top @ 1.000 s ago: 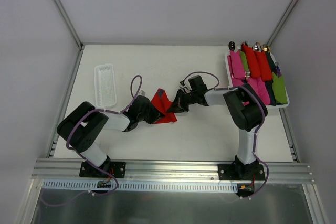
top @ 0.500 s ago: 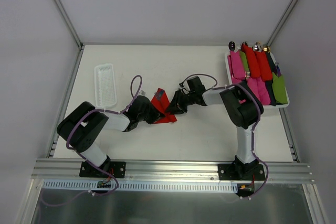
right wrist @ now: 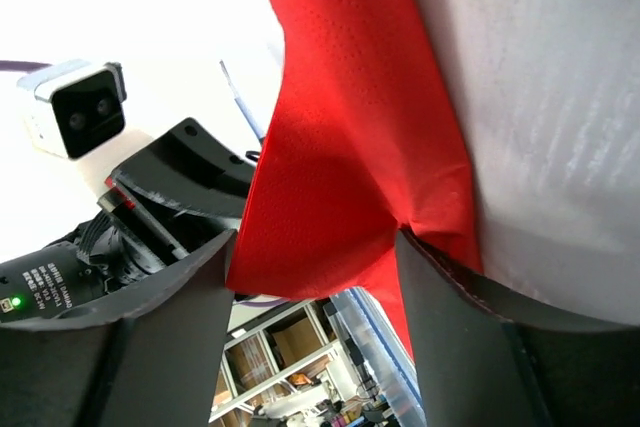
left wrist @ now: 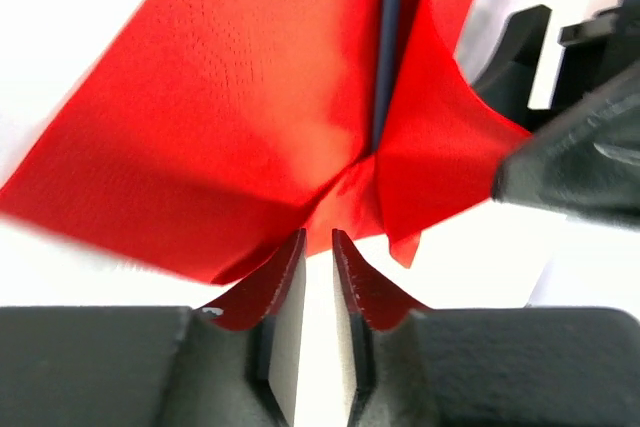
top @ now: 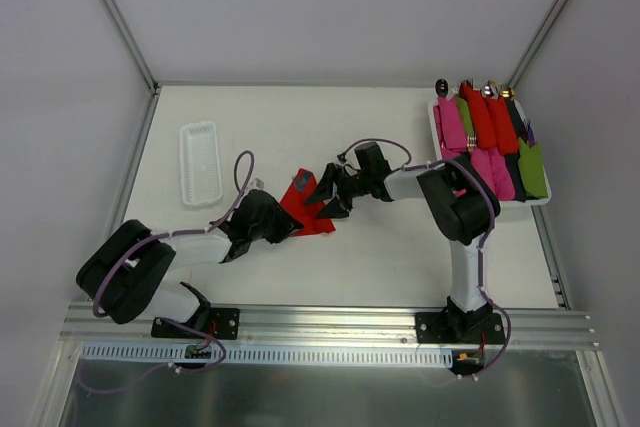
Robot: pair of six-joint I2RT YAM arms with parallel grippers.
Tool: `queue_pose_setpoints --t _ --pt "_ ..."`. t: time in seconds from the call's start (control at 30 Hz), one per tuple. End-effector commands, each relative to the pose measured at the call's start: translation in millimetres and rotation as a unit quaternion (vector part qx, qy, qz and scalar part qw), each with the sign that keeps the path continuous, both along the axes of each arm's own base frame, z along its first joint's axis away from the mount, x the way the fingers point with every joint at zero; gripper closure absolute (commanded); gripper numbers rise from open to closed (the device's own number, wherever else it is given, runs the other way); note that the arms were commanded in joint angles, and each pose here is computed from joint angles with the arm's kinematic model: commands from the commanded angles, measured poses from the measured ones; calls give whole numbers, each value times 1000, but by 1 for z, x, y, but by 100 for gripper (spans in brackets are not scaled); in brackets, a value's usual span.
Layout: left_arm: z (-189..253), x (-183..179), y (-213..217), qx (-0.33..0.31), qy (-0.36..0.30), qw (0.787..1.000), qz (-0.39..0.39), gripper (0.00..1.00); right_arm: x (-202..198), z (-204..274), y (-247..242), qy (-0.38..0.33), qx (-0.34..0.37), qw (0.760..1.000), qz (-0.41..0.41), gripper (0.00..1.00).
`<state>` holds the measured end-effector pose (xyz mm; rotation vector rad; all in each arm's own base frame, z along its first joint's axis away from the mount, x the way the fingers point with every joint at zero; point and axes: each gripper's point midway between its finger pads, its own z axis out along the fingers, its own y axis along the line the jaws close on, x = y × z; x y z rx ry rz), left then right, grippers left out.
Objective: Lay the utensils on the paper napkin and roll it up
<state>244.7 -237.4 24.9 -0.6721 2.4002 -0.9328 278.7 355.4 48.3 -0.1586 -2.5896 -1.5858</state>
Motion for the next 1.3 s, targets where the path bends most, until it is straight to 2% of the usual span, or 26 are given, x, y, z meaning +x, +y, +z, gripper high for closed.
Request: queue_pose_setpoints --t 0.0,0.07,0.17,0.23,0.4,0.57,0.8,0.93,1.27 --pt "15 -3 15 18 -20 999 19 82 5 -13 -1 -1 -11 1000 -9 32" --pt "25 0 20 14 -34 999 25 80 5 -11 0 -7 -4 1000 -6 31" --pt "50 12 23 -10 -65 997 31 74 4 -10 0 -12 2 1000 0 35" --pt "70 21 20 -27 -82 996 12 70 5 -13 -1 -20 -1 1000 2 36" --pt "99 46 13 -24 -108 994 -8 74 5 -21 -5 -24 -17 1000 1 43" --pt "121 70 -8 -34 -125 991 -47 76 4 -23 -7 -31 -25 999 8 41" --pt "104 83 -39 -52 -87 990 -103 87 4 -26 -10 -31 -33 999 11 42" --pt "94 88 -51 -55 -72 988 -126 88 3 -28 -10 -31 -37 999 14 43" --pt "56 77 -38 -19 -14 993 -113 98 4 -26 -12 -32 -34 999 13 36"
